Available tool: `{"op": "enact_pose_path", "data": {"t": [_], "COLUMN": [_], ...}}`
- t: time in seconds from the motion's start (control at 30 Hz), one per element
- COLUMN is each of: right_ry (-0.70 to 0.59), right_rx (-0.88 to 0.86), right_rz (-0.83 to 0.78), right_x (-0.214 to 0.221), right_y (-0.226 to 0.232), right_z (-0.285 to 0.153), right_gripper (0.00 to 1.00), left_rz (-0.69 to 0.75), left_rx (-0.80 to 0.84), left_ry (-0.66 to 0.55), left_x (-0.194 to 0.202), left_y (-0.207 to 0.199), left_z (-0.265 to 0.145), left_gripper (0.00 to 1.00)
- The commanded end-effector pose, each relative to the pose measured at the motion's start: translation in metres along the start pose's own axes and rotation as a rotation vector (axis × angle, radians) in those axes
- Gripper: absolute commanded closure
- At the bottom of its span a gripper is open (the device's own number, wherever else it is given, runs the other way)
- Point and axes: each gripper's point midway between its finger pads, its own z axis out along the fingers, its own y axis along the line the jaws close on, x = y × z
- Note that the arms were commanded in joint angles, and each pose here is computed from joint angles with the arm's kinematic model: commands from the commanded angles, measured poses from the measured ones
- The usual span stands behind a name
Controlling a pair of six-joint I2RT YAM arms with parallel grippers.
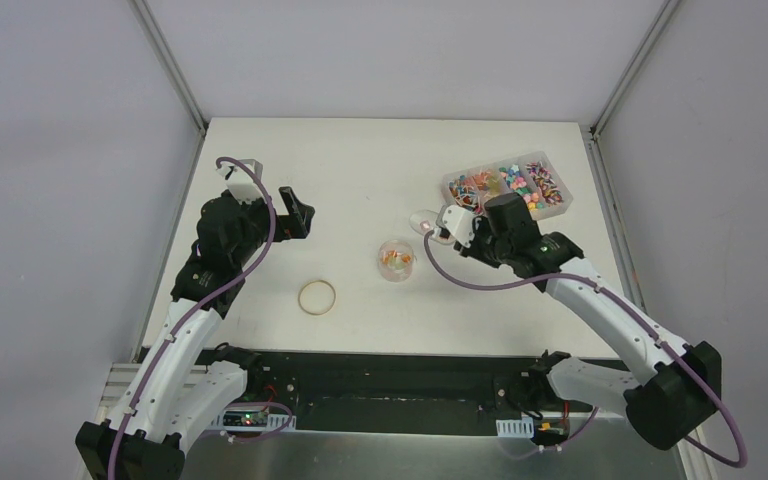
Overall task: Pack the candies
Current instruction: Place the fake candies in the packing bottle.
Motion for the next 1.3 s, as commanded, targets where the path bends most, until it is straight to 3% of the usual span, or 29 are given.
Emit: {"op": "enact_pose_path", "data": {"t": [0.0, 0.4, 1.27], "right_ry": [-0.007, 0.134, 0.25], "right_rx": [0.033, 0.059, 0.12], "right_rz": [-0.154, -0.309, -0.479], "right_x": [-0.009, -0.012, -0.041], "right_y": [0.003, 0.005, 0.004], "right_z": [-0.011, -0.015, -0.014], "right_gripper": [1.0, 1.0, 1.0], "left_rz": [0.01, 0.008, 0.013], "left_rx": [0.023, 0.026, 0.026], "left_ry": [-0.021, -0.019, -0.029], "left_x": [-0.004, -0.004, -0.006], "left_y": [-0.004, -0.004, -0.004], "left_z": [0.0, 0.001, -0.001], "left_gripper": [0.01, 0.01, 0.01]}}
